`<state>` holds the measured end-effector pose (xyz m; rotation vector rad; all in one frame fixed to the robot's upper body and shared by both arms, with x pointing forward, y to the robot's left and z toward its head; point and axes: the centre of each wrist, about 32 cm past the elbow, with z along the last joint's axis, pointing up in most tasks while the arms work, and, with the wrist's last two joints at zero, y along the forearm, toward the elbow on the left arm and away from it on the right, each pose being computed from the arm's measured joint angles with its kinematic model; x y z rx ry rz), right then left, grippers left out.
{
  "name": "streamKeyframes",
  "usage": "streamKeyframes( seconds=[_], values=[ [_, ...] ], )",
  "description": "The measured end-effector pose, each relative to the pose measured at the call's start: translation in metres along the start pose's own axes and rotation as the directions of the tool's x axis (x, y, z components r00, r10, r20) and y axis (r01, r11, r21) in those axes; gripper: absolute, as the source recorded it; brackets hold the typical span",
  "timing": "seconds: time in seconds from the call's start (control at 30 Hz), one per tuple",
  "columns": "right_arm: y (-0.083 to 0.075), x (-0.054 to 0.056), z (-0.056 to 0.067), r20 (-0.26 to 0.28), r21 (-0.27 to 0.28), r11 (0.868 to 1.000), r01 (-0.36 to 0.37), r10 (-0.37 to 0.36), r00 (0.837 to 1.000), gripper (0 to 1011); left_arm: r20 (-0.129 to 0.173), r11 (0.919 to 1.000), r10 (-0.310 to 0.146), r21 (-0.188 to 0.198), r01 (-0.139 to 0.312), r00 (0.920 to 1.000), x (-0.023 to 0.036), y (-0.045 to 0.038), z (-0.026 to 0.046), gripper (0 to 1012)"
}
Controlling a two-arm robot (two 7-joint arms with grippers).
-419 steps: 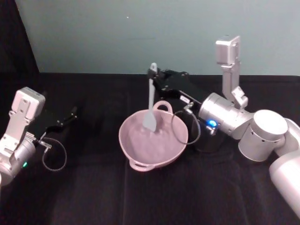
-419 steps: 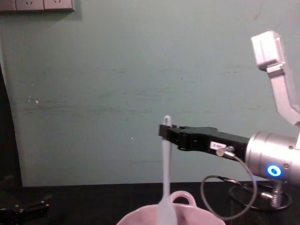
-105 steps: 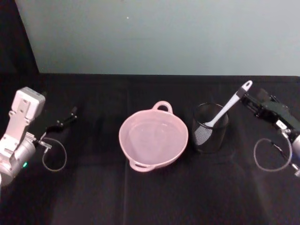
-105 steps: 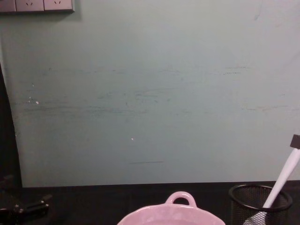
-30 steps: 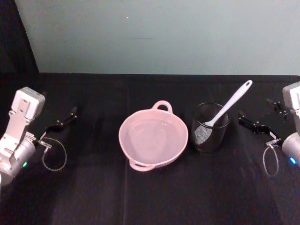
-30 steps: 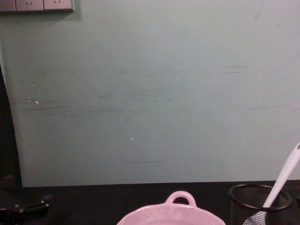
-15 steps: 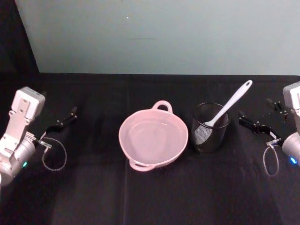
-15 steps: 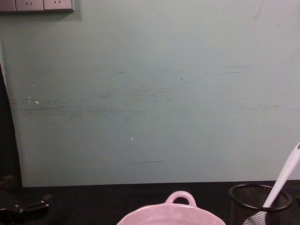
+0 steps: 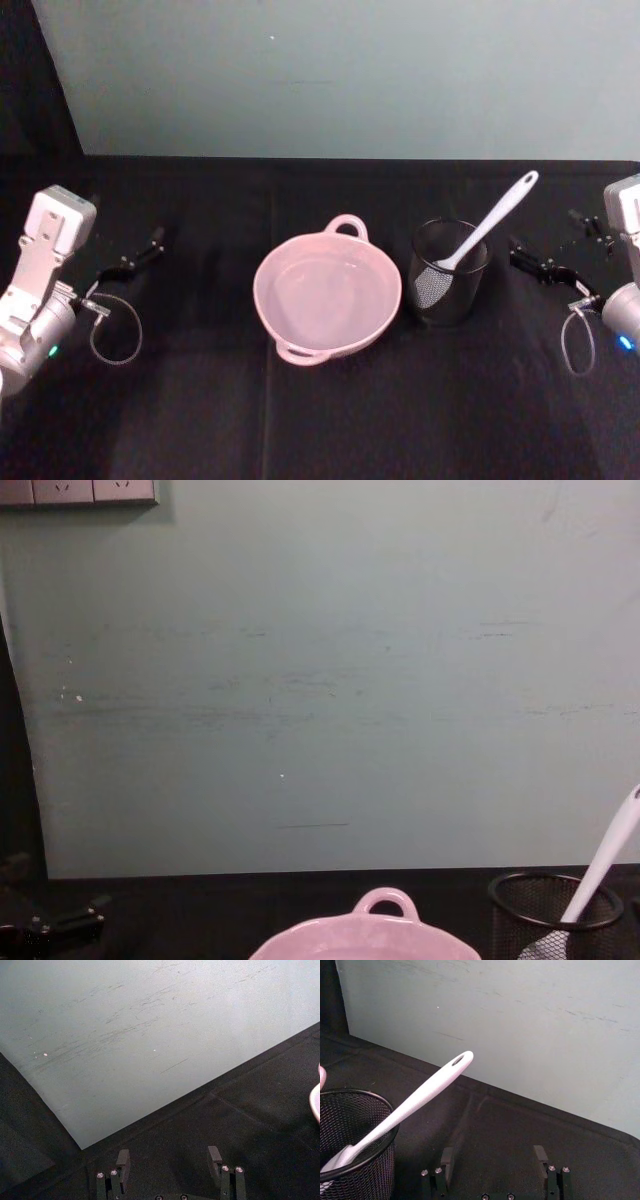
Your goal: Use the one hand to pick up the spoon and stir the clear water in the bowl.
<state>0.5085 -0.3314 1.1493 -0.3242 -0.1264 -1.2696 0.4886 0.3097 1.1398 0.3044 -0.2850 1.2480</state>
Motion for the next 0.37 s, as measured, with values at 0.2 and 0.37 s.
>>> streamKeyframes(
  seconds=[0.2,0.37],
  values=[
    [0.0,0.0,-0.0001,0.0,0.0,1.0,0.0,0.0,1.0,1004,0.0,1.0,0.0,0.0,0.0,1.0,0.0,0.0,0.0,1011],
    [0.0,0.0,-0.0001,0.0,0.0,1.0,0.0,0.0,1.0,1004,0.0,1.0,0.0,0.0,0.0,1.0,0.0,0.0,0.0,1011]
  ],
)
